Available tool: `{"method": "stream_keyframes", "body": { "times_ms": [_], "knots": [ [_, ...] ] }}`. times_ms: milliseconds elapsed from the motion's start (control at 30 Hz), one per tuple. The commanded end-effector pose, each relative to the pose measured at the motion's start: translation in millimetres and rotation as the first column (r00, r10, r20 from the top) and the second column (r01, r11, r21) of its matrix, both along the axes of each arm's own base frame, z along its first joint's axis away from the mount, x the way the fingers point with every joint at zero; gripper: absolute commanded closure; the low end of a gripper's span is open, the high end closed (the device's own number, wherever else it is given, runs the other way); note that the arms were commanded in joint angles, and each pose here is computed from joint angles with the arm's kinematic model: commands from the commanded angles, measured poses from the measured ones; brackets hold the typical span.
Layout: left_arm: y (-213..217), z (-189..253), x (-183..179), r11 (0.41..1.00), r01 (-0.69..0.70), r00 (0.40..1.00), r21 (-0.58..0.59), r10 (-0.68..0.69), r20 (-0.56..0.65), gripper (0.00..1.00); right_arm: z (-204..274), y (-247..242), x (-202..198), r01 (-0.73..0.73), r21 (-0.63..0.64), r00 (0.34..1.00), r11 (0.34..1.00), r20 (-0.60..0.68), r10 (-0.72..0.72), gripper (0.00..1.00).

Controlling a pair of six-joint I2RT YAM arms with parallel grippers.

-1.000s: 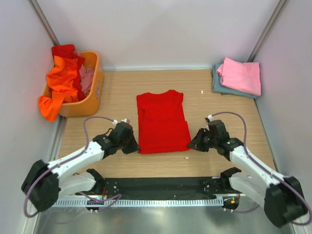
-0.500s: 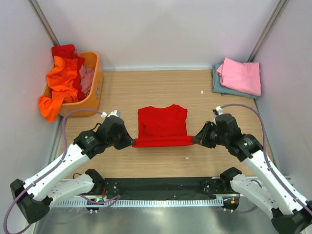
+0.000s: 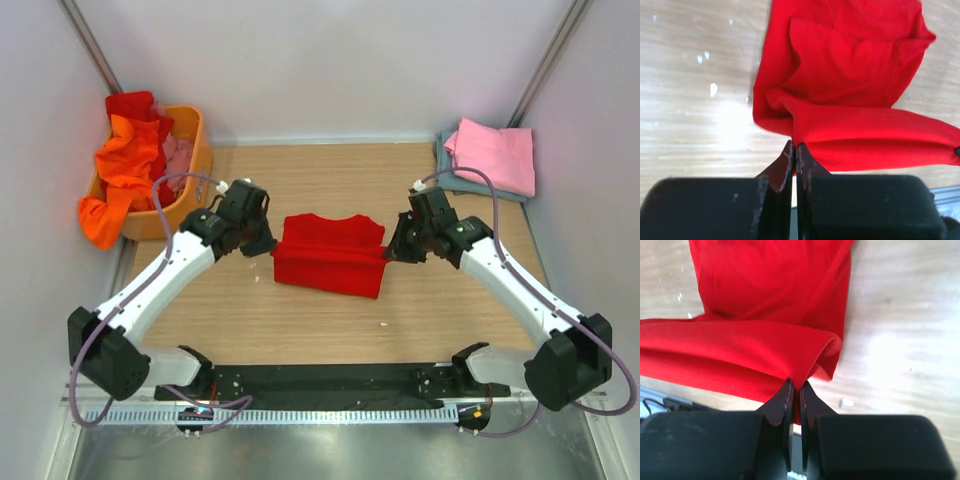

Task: Fold and stack the t-shirts
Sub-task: Fold the tshirt

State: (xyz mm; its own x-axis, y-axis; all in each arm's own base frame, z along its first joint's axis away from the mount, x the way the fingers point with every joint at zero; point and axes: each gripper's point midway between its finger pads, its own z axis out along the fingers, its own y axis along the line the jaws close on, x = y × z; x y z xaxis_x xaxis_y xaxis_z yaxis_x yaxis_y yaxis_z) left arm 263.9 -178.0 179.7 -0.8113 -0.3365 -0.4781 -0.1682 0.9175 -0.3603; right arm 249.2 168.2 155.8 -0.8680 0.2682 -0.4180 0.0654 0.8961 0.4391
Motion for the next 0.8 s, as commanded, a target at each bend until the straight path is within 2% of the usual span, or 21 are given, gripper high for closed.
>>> {"method": "stream_keyframes", "body": {
  "times_ms": [0,33,67,100,133,167,200,233,267,300,367,433,467,500,533,567,600,633,700,767],
  "knots": [
    [16,4,37,0.999,-0.003,1.0,0.032,0.002,0.025,1.0,4,-15,37,0.016,-0.066,0.998,0.998,0.066,-0.012,0.99],
    [16,9,50,1.0,-0.009,0.999,0.023,0.009,0.033,1.0,9,-12,48,0.009,-0.049,0.997,0.999,0.076,-0.005,0.99],
    [15,-6,63,0.999,-0.009,1.0,0.034,0.01,-0.011,1.0,9,-13,60,0.013,-0.041,0.996,0.999,0.086,-0.009,0.99],
    [22,-14,78,0.999,-0.029,0.999,0.029,0.03,-0.038,1.0,-13,-21,78,0.029,-0.063,0.999,0.998,0.03,-0.027,0.99],
    [21,-4,99,0.999,-0.04,0.999,0.01,0.04,-0.015,1.0,-1,-22,103,0.045,-0.046,0.997,0.998,0.061,-0.042,0.99],
    [19,-40,123,0.999,-0.045,0.995,0.03,0.047,-0.087,1.0,-7,-20,120,0.041,-0.029,0.998,0.999,0.041,-0.04,0.99],
    [3,-16,156,0.997,0.018,0.999,-0.081,-0.022,-0.048,1.0,-41,-24,141,0.05,-0.038,0.998,0.998,-0.044,-0.052,0.72],
    [-6,-16,178,0.991,0.062,0.996,-0.118,-0.069,-0.053,0.86,-26,-22,179,0.056,-0.032,0.998,0.998,0.005,-0.056,0.47],
    [-2,-92,179,0.996,0.052,0.952,-0.07,-0.07,-0.297,0.68,-34,-29,189,0.072,-0.067,0.996,0.995,-0.046,-0.075,0.28],
    [-5,-44,227,0.997,0.046,0.982,-0.065,-0.057,-0.178,0.42,-40,-28,225,0.08,-0.066,0.996,0.995,-0.031,-0.082,0.01],
    [-7,-61,228,0.996,0.056,0.954,-0.075,-0.076,-0.29,0.34,-37,-39,240,0.124,-0.124,0.99,0.985,-0.053,-0.131,0.0],
    [-20,-44,252,0.988,0.07,0.976,-0.135,-0.096,-0.197,0.31,-11,-45,248,0.175,-0.134,0.984,0.975,-0.013,-0.179,0.0],
    [-21,-69,241,0.989,0.064,0.959,-0.134,-0.099,-0.265,0.31,3,-46,247,0.19,-0.114,0.982,0.975,0.016,-0.19,0.0],
    [-24,-23,236,0.982,0.084,0.98,-0.166,-0.112,-0.165,0.3,-2,-45,241,0.194,-0.104,0.981,0.975,0.018,-0.193,0.0],
    [-32,-6,254,0.973,0.096,0.994,-0.211,-0.106,-0.034,0.3,27,-45,232,0.203,-0.072,0.977,0.977,0.077,-0.197,0.0],
    [-30,6,248,0.969,0.098,0.995,-0.225,-0.099,0.007,0.27,30,-44,223,0.196,-0.058,0.978,0.979,0.084,-0.191,0.0],
    [-25,13,230,0.97,0.098,0.995,-0.224,-0.097,0.014,0.18,7,-45,201,0.184,-0.063,0.983,0.981,0.025,-0.182,0.0],
    [-23,20,224,0.971,0.111,0.994,-0.214,-0.106,0.035,0.17,35,-42,193,0.176,-0.006,0.979,0.984,0.106,-0.175,0.0],
    [-18,36,207,0.972,0.133,0.991,-0.196,-0.128,0.037,0.18,8,-28,161,0.127,0.082,0.99,0.988,0.055,-0.132,0.0],
    [-9,31,182,0.977,0.153,0.987,-0.148,-0.158,-0.023,0.18,9,-23,136,0.113,0.14,0.991,0.984,0.056,-0.121,0.0]
  ]
}}
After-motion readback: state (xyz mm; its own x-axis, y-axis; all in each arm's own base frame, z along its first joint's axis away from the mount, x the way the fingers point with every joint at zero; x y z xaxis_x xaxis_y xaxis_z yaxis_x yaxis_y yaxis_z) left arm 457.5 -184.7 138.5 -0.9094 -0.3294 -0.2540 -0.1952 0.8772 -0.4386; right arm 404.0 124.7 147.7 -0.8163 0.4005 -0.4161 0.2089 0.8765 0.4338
